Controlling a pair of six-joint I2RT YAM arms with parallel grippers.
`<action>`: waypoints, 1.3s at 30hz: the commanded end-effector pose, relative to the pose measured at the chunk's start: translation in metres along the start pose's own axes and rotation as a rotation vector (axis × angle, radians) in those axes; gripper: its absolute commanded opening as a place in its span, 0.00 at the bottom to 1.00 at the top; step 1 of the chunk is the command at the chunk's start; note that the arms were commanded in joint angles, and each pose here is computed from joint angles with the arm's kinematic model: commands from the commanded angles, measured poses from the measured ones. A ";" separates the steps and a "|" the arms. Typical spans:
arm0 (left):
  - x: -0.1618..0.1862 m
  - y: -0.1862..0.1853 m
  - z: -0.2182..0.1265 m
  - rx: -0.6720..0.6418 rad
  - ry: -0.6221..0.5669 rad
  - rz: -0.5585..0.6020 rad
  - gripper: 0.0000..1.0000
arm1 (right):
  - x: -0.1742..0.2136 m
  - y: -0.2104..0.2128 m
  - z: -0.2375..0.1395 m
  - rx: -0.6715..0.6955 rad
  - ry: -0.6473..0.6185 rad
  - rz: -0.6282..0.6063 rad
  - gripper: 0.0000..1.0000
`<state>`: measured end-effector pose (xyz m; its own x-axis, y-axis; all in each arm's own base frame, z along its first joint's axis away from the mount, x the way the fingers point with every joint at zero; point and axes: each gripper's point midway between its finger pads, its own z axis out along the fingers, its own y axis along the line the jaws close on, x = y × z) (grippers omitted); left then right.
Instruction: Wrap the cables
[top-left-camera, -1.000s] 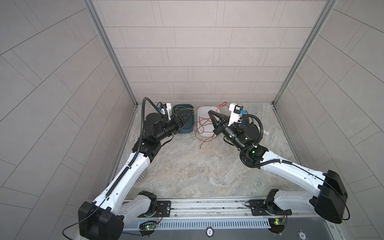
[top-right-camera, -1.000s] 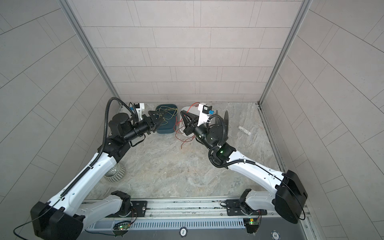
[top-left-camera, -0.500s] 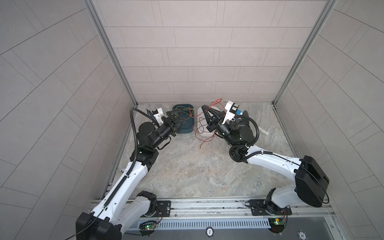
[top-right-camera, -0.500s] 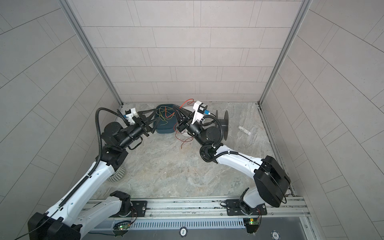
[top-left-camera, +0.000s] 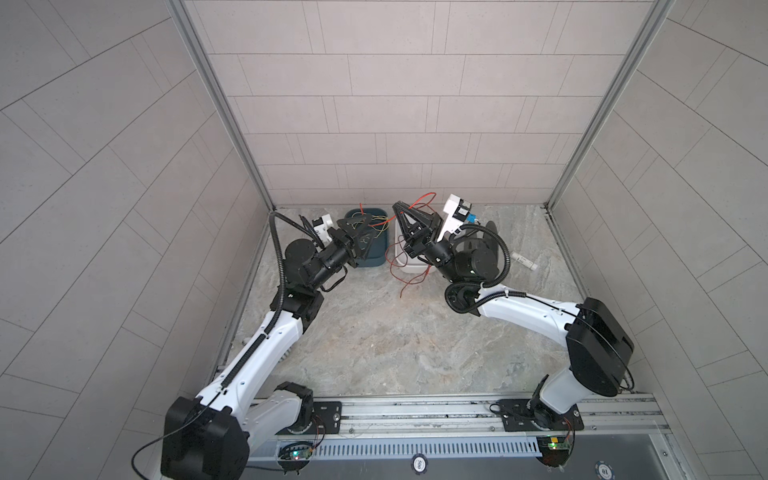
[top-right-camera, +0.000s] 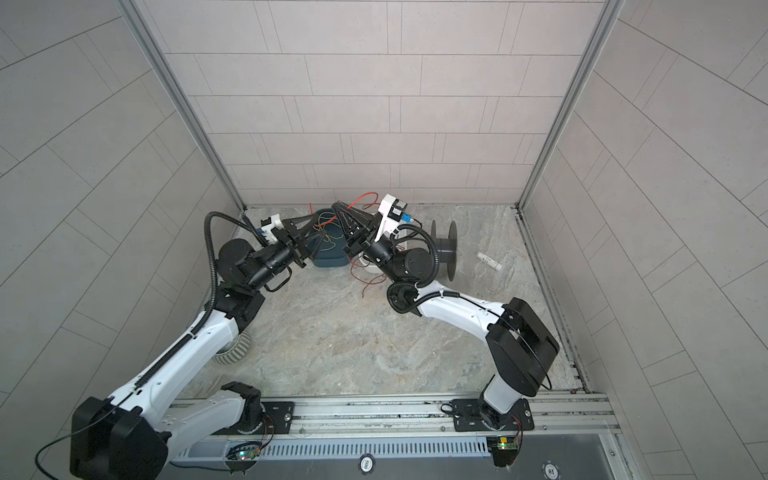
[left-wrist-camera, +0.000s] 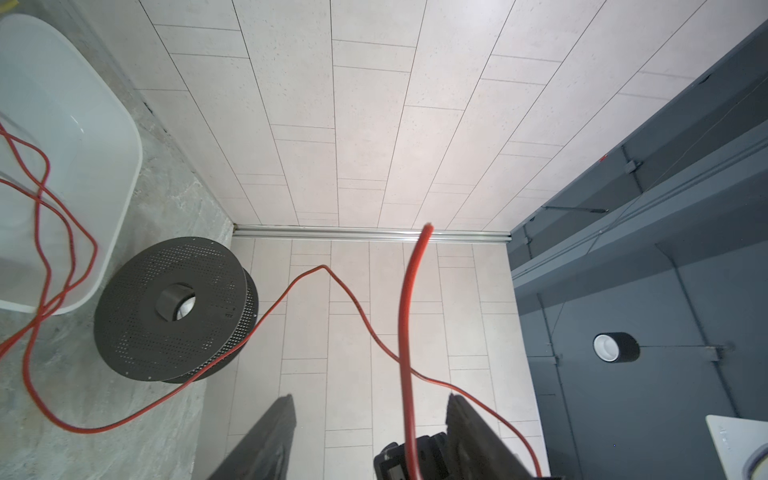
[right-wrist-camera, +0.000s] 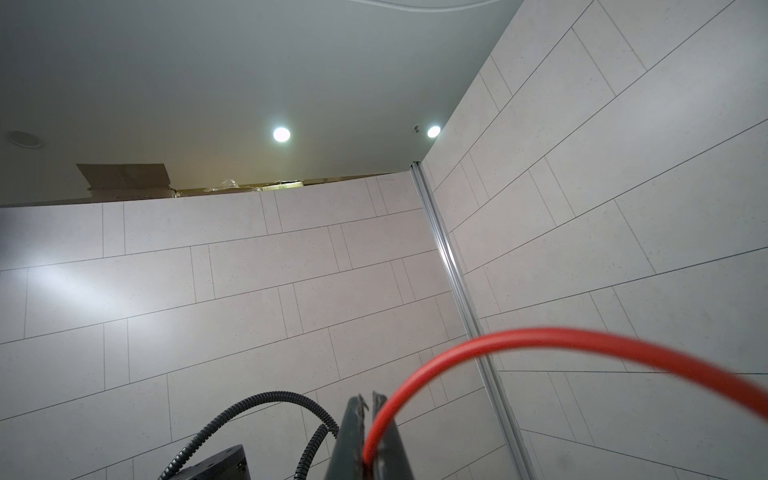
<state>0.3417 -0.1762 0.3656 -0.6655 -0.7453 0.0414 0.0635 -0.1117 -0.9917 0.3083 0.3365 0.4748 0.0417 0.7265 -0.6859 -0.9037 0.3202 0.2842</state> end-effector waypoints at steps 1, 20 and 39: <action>0.001 -0.035 0.004 0.111 0.014 0.015 0.57 | 0.004 0.013 0.003 -0.069 -0.013 0.047 0.00; -0.005 -0.051 -0.011 -0.007 0.036 0.290 0.00 | 0.063 -0.006 -0.061 0.156 0.486 -0.047 0.99; -0.001 -0.037 -0.039 -0.150 0.177 0.546 0.00 | 0.089 -0.083 -0.221 0.756 0.821 0.141 0.89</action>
<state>0.3248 -0.1467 0.3953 -0.6909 -0.6084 -0.3906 0.2719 0.2819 -0.9201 0.2848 0.2501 0.2690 -0.4998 0.1900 -0.8450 -0.4971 0.7360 0.4596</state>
